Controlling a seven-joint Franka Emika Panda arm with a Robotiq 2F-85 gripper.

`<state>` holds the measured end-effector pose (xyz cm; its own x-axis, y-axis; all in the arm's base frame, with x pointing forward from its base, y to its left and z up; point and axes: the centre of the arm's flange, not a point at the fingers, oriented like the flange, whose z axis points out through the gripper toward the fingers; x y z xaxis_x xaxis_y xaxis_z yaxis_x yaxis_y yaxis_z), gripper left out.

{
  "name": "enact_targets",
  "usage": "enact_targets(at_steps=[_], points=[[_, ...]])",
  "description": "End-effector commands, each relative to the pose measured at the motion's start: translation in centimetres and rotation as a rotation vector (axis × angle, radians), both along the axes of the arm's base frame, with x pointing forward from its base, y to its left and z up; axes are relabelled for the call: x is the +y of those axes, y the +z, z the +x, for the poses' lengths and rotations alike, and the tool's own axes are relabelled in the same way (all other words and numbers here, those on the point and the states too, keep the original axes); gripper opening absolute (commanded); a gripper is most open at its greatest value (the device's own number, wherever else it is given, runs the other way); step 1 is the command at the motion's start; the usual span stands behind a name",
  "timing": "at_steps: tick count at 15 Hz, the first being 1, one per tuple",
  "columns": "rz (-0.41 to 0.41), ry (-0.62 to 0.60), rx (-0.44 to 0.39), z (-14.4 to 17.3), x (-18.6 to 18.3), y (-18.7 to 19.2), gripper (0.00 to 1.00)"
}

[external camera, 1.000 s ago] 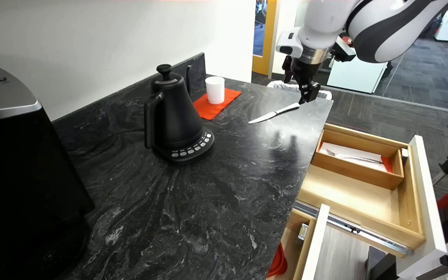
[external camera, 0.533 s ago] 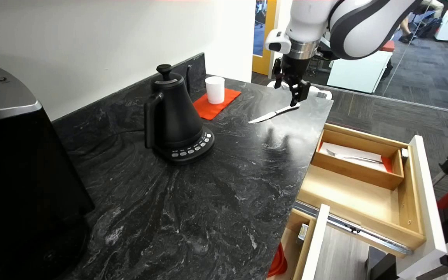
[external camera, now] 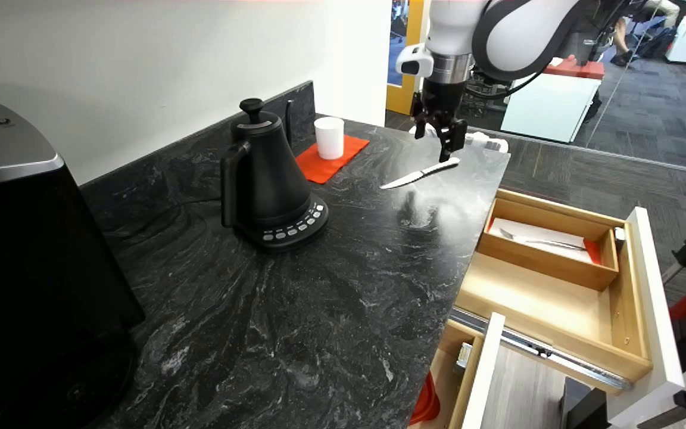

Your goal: Pick the fork and knife on the counter and put them in the drawer

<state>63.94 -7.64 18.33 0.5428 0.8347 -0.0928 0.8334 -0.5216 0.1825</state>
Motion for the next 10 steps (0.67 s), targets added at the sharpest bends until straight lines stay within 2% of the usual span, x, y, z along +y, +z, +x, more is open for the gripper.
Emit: enact_targets(at_steps=[1,10], points=[[0.040,0.006,0.033,1.5,-1.5,-0.4,1.00],[0.092,0.020,0.082,2.1,-3.1,-4.8,1.00]])
